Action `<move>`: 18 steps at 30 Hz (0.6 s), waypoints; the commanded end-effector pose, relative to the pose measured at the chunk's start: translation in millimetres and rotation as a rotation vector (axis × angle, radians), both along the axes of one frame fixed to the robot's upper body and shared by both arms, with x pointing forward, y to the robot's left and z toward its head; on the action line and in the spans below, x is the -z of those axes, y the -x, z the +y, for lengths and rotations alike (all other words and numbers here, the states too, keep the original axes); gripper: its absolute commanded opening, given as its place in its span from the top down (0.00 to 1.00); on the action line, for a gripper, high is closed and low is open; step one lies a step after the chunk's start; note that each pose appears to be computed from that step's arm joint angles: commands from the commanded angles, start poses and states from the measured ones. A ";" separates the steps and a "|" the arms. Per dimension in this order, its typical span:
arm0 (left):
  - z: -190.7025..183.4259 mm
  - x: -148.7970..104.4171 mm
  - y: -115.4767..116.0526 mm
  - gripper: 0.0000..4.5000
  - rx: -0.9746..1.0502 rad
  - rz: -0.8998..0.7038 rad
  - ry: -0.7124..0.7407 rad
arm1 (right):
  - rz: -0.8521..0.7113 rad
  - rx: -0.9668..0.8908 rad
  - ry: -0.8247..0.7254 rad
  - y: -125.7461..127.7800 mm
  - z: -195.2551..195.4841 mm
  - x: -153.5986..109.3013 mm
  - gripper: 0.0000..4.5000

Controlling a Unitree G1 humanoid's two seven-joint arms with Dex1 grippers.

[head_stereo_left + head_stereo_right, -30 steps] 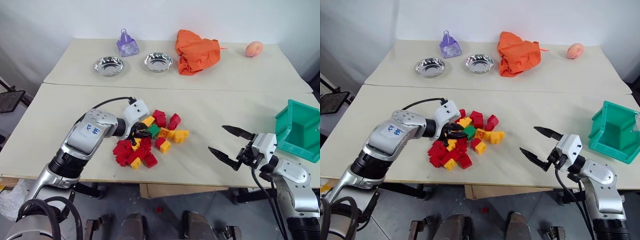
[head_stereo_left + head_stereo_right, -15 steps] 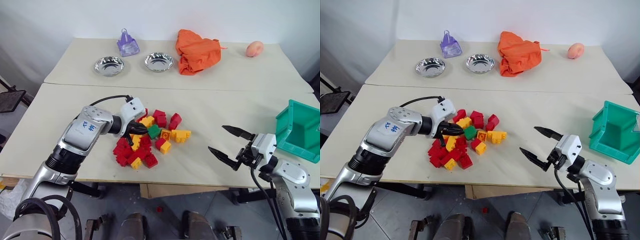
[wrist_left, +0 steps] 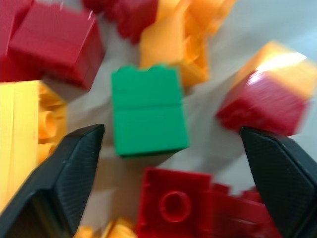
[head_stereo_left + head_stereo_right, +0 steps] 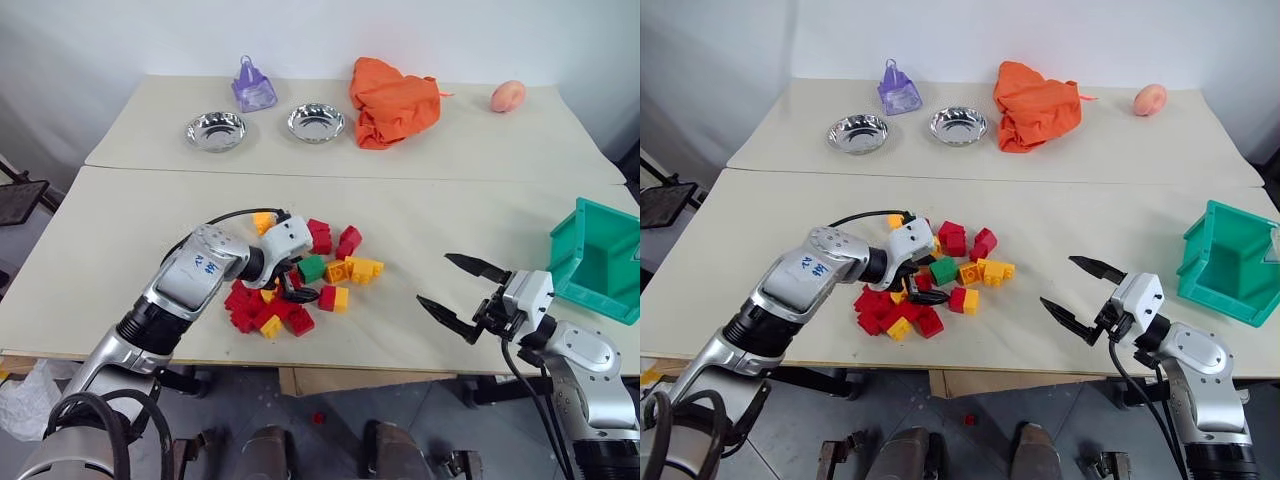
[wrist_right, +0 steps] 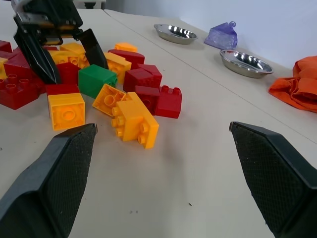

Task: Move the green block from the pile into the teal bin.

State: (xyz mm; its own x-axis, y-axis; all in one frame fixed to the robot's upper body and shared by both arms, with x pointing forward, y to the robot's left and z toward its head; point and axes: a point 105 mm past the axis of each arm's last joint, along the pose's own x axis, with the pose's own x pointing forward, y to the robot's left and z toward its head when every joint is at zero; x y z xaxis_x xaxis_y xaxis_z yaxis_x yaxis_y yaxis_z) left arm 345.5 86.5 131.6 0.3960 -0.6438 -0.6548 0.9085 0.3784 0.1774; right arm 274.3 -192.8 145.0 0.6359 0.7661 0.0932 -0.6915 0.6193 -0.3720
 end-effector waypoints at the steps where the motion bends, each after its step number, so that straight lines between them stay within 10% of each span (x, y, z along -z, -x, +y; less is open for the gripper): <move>1: 0.3 -11.5 -7.1 0.00 0.011 -0.079 -0.031 | -0.061 -0.005 -0.004 3.8 1.8 -13.0 0.00; 8: -6.6 -20.0 -10.8 0.12 -0.010 -0.084 0.042 | -0.057 -0.005 -0.003 4.8 0.8 -12.2 0.00; 18: -9.3 -28.8 -13.8 0.67 0.002 -0.099 0.106 | -0.052 -0.001 0.003 5.8 -1.0 -10.4 0.00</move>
